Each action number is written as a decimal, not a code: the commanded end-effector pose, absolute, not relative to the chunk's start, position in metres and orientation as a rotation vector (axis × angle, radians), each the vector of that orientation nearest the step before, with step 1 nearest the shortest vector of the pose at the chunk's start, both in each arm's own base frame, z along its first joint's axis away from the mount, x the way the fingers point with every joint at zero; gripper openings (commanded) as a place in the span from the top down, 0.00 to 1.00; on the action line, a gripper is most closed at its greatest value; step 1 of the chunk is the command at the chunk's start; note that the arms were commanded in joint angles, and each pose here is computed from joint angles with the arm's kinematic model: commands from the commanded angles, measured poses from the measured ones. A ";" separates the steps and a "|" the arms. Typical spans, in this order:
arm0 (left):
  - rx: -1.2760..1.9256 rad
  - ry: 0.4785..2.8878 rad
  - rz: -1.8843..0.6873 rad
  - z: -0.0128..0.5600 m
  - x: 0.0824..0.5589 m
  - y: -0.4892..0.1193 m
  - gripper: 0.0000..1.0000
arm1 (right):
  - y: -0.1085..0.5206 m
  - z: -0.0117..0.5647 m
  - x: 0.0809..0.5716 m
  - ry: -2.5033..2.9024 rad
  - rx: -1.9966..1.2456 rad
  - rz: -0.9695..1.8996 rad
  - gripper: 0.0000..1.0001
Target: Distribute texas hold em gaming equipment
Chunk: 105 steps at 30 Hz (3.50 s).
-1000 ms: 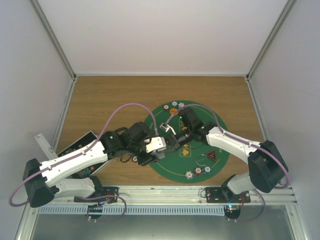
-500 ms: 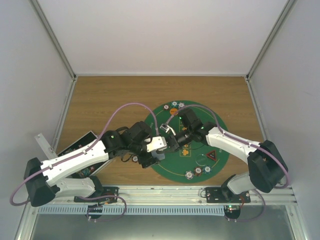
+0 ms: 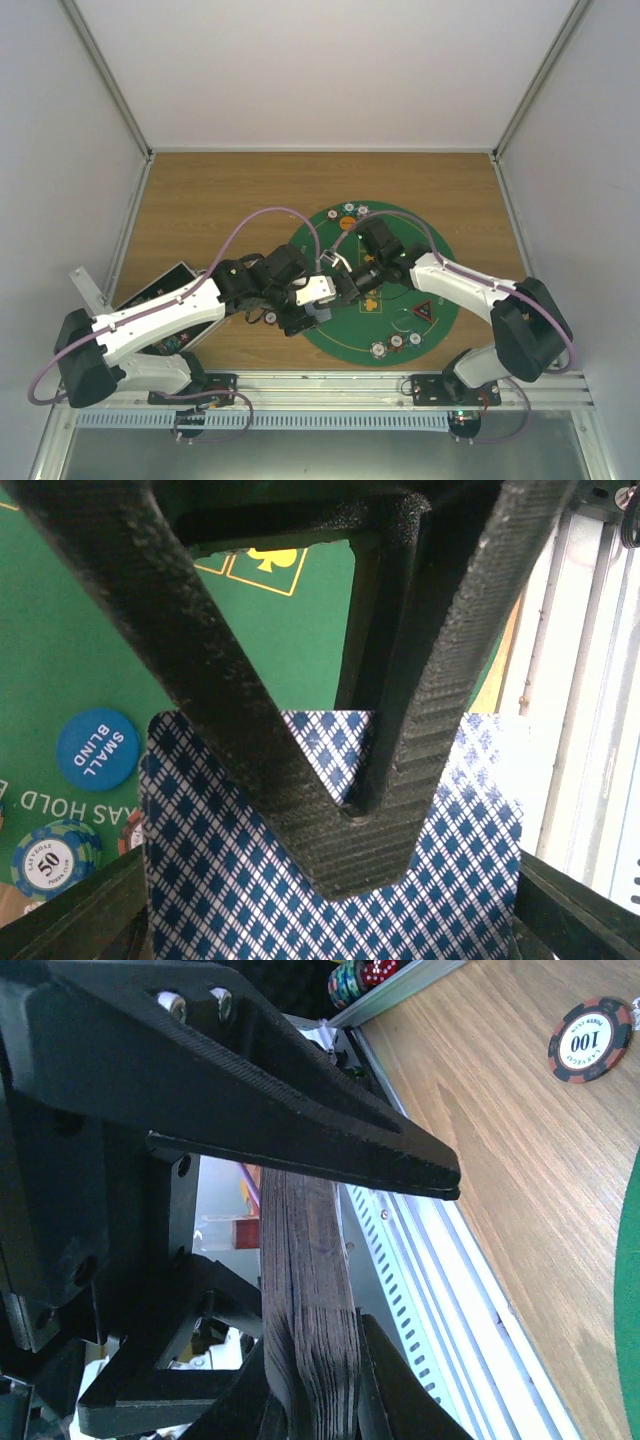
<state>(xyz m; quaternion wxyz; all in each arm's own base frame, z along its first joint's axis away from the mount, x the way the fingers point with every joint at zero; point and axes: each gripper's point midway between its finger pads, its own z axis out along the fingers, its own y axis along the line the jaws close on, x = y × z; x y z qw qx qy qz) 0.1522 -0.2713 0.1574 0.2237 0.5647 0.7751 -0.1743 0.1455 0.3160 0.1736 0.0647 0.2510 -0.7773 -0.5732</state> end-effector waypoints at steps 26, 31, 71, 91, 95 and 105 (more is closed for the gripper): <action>1.594 2.104 -0.497 0.161 0.153 -0.282 0.43 | 0.317 0.180 0.150 -2.342 0.834 -1.759 0.57; 1.589 2.101 -0.494 0.163 0.155 -0.282 0.43 | 0.314 0.168 0.150 -2.402 0.822 -1.691 0.51; 1.578 2.140 -0.400 0.155 0.162 -0.272 0.45 | 0.283 0.166 0.160 -2.560 0.685 -1.635 0.83; 1.580 2.148 -0.399 0.152 0.165 -0.274 0.45 | 0.291 0.164 0.170 -2.557 0.695 -1.638 0.78; 1.571 2.154 -0.391 0.152 0.167 -0.273 0.46 | 0.285 0.159 0.169 -2.575 0.683 -1.601 0.89; 1.566 2.172 -0.376 0.149 0.169 -0.270 0.46 | 0.278 0.167 0.174 -2.586 0.675 -1.622 0.99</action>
